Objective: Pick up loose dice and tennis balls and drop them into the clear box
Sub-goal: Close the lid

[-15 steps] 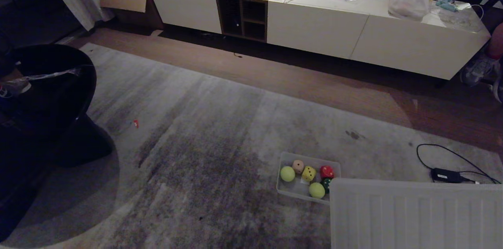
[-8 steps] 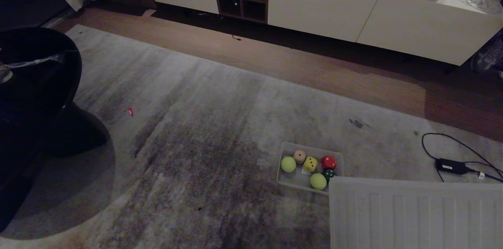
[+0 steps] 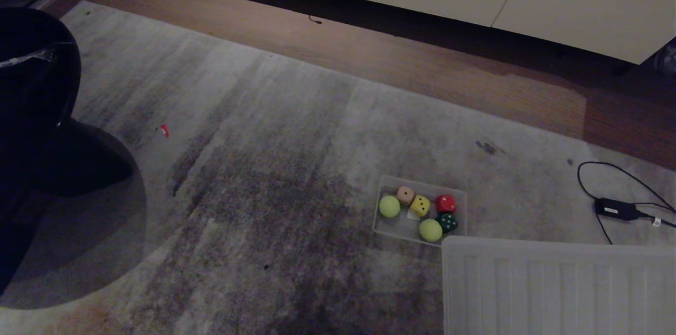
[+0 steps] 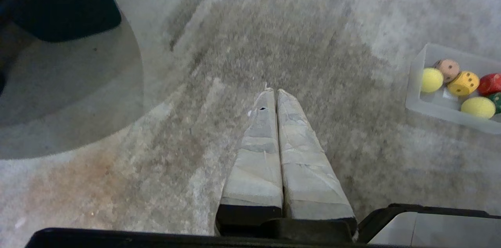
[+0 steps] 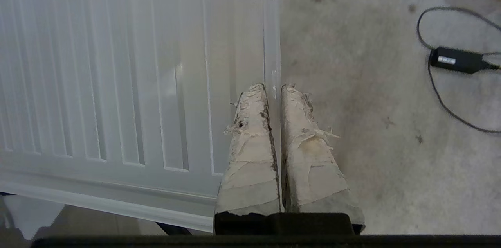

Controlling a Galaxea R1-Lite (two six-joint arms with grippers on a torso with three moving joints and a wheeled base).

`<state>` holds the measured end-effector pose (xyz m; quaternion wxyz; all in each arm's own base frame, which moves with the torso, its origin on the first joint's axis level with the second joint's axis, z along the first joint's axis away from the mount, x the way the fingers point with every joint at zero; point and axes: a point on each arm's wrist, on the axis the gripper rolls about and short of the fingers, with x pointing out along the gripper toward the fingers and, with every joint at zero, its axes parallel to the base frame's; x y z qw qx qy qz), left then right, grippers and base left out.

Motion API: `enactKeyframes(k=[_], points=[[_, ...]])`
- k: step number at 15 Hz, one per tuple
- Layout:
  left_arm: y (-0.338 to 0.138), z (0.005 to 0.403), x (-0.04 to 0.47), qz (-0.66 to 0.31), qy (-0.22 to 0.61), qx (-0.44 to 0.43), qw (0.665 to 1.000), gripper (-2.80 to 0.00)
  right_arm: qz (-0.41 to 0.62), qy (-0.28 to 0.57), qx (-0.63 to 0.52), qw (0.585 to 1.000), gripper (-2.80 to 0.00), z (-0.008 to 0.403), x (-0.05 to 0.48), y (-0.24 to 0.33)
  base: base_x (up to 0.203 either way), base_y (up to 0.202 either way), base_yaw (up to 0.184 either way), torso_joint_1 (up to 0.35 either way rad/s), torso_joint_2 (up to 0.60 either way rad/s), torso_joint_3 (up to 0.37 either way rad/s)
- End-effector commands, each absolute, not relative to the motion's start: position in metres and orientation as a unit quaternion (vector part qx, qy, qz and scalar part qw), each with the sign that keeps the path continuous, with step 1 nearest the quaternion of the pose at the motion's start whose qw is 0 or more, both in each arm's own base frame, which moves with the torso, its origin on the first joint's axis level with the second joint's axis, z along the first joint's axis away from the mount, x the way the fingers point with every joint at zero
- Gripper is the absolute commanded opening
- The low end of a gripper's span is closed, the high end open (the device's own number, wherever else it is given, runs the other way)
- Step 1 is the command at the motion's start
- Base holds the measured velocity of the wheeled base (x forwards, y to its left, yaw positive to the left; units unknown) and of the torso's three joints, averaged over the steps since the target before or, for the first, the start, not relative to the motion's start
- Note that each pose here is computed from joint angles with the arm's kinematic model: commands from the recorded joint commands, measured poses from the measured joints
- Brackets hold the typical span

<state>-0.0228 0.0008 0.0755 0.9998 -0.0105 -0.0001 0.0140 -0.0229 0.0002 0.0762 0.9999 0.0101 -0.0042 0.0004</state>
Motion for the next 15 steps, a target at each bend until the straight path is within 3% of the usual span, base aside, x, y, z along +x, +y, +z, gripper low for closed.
enactKeyframes(k=[1, 9, 15], points=[[0.0009, 0.0751, -0.0226, 0.015, 0.001, -0.011, 1.000, -2.80, 0.001, -0.003, 0.010, 1.000, -2.80, 0.0758, -0.0227, 0.0002, 0.000, 0.000, 0.000, 0.000, 0.00, -0.195], [0.0009, 0.0751, -0.0226, 0.015, 0.001, -0.009, 1.000, -2.80, 0.001, -0.003, 0.010, 1.000, -2.80, 0.0758, -0.0227, 0.0002, 0.000, 0.000, 0.000, 0.000, 0.00, -0.197], [0.0009, 0.0749, -0.0226, 0.015, 0.002, -0.009, 1.000, -2.80, 0.001, -0.003, 0.010, 1.000, -2.80, 0.0758, -0.0227, 0.0002, 0.000, 0.000, 0.000, 0.000, 0.01, -0.055]])
